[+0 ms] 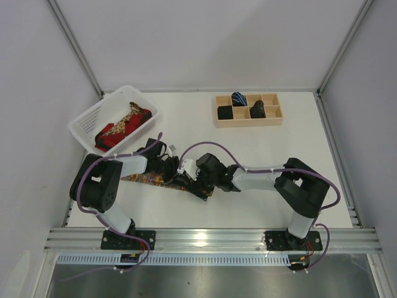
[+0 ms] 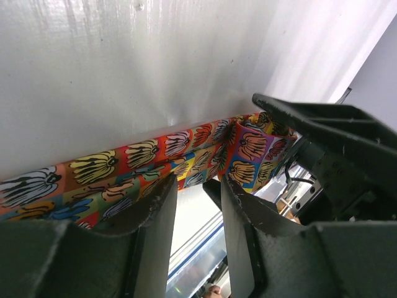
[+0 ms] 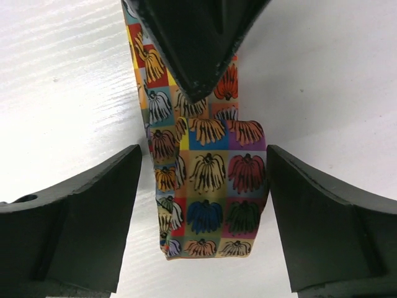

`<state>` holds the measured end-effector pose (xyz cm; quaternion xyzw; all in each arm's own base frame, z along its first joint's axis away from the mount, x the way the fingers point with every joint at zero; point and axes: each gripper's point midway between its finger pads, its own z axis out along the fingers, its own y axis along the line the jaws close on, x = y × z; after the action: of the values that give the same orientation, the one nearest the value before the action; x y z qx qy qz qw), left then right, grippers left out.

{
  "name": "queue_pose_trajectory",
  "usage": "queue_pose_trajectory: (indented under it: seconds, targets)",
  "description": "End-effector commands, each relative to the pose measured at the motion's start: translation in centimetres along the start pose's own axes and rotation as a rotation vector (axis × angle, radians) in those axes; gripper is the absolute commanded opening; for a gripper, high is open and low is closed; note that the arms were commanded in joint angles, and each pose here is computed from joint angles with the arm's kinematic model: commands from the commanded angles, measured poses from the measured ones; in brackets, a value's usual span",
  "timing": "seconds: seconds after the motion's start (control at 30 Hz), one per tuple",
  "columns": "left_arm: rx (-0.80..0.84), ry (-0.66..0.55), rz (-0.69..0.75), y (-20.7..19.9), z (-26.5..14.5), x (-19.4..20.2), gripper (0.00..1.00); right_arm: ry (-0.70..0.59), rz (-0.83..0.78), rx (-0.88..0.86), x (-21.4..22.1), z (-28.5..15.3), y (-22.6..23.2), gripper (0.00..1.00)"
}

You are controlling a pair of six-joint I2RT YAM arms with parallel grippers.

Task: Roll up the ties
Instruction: Roll the tie

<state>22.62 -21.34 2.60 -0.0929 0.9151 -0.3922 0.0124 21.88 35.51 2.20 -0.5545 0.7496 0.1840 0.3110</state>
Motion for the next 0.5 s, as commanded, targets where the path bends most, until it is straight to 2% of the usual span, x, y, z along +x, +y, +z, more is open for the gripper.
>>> queue_pose_trajectory:
  seconds: [0.0,0.37,0.47]
  targets:
    - [0.007,-0.026,0.031,-0.19,-0.12,-1.06,0.4,0.178,-0.011,0.042,5.66,0.68,0.31,0.85]
    - [0.004,-0.029,0.03,-0.09,-0.18,-1.02,0.41,0.184,0.018,0.044,6.17,0.58,0.53,0.75]
    - [0.002,-0.026,0.028,-0.03,-0.11,-0.94,0.41,0.193,0.032,0.041,6.56,0.64,0.75,0.65]
